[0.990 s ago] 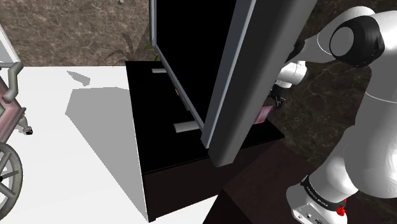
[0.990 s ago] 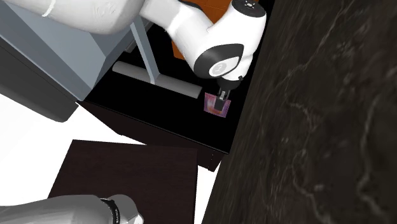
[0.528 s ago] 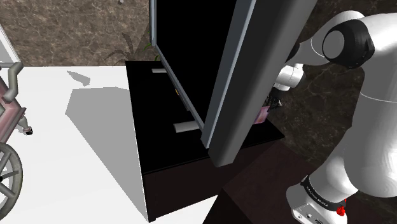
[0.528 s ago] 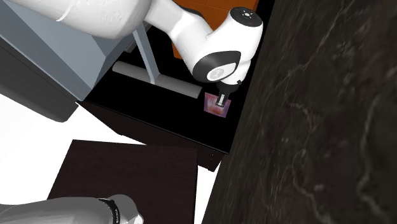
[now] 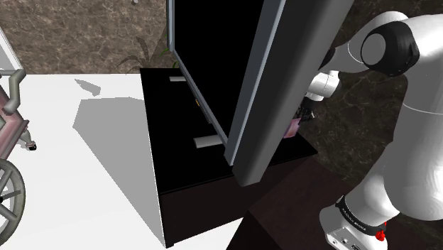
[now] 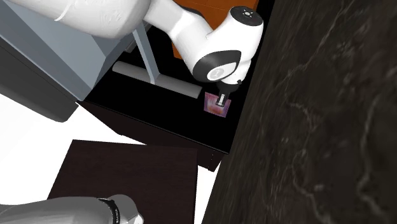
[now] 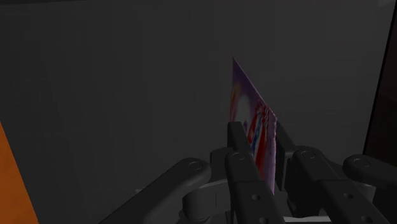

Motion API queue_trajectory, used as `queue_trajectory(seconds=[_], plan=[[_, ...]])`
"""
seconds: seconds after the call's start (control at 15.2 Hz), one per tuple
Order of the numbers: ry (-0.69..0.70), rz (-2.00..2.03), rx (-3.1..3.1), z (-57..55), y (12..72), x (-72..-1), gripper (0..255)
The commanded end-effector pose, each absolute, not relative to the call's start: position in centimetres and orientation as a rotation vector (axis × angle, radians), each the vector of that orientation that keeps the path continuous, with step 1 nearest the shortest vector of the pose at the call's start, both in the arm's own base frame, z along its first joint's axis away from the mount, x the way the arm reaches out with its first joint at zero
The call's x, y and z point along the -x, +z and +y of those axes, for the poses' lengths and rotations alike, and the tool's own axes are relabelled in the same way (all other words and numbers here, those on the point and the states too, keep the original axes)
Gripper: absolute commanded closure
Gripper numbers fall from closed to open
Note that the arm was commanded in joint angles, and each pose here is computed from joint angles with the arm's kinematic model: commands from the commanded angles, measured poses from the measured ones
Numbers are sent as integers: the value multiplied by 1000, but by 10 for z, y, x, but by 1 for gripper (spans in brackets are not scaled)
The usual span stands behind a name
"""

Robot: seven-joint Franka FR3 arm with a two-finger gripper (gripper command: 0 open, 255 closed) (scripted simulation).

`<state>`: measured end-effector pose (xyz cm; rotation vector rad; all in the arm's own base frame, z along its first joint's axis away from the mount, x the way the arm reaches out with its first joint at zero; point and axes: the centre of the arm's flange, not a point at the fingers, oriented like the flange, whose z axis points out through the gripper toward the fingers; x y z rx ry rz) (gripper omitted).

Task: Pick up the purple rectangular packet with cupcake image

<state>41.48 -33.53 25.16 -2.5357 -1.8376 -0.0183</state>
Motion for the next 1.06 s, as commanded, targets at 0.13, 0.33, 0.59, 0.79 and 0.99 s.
queue_trajectory(seconds=[0.13,0.33,0.59,0.79,0.99], plan=[[-18,-1838,2535,-335,270,-415,255],[-18,-1838,2535,-335,286,-415,255],[-18,-1838,2535,-335,307,-415,255],[-18,-1838,2535,-335,323,-415,255],[-18,-1838,2535,-335,329,-415,255]])
